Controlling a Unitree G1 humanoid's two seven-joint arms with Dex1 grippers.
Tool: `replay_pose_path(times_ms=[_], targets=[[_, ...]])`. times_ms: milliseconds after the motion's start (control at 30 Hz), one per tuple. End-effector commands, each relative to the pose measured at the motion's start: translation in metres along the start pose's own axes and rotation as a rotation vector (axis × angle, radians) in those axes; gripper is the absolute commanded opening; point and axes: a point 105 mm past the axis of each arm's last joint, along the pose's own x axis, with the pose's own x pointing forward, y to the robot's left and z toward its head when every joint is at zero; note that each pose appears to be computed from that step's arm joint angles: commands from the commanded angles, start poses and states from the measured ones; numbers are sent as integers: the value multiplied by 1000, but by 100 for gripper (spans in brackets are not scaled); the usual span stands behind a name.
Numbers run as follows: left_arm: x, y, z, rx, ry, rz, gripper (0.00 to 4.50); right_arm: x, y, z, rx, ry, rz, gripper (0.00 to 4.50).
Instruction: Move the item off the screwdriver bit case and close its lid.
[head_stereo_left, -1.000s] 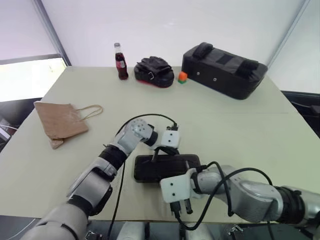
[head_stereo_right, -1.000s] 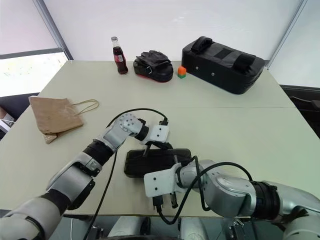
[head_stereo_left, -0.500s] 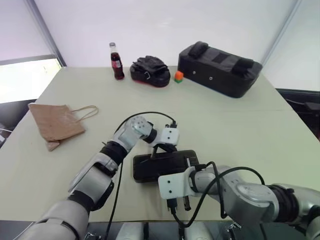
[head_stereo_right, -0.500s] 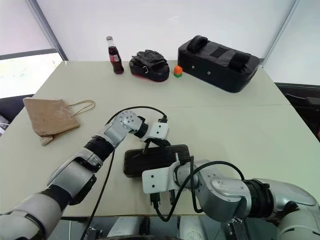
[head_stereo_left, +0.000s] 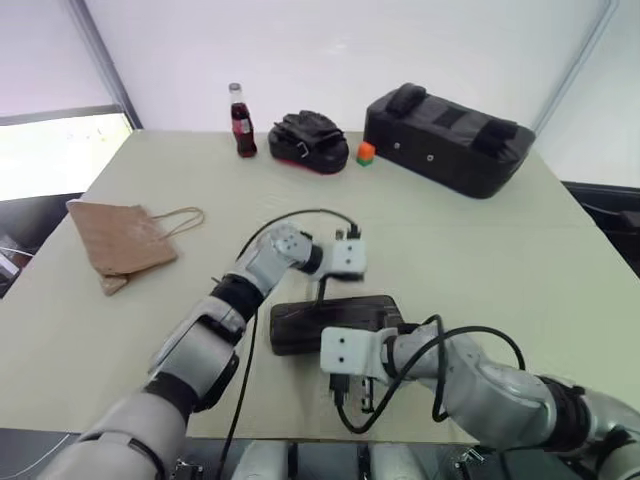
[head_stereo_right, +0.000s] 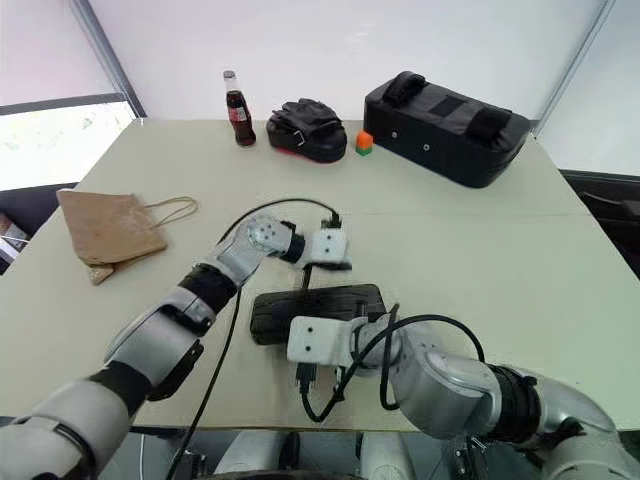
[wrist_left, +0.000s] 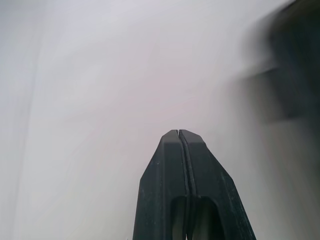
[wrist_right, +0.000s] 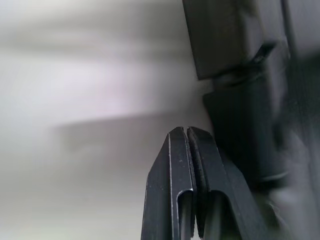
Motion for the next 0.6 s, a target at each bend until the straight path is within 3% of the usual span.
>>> replay_pose_path(times_ms=[33, 167, 300, 433, 600], targets=[[-2, 16, 10, -32, -75, 96, 0, -28, -6, 17, 100, -151, 5, 9], [-32, 39, 20, -215, -232, 146, 0, -56, -10, 22, 210, -271, 90, 9], [-85, 48, 23, -398, -378, 187, 0, -85, -13, 0, 292, -276, 78, 9], [-142, 35, 0, -561, -357, 299, 0, -118, -47, -19, 401, -339, -135, 9], [-188, 9, -15, -691, -310, 426, 0, -136, -85, -40, 492, -432, -308, 9]])
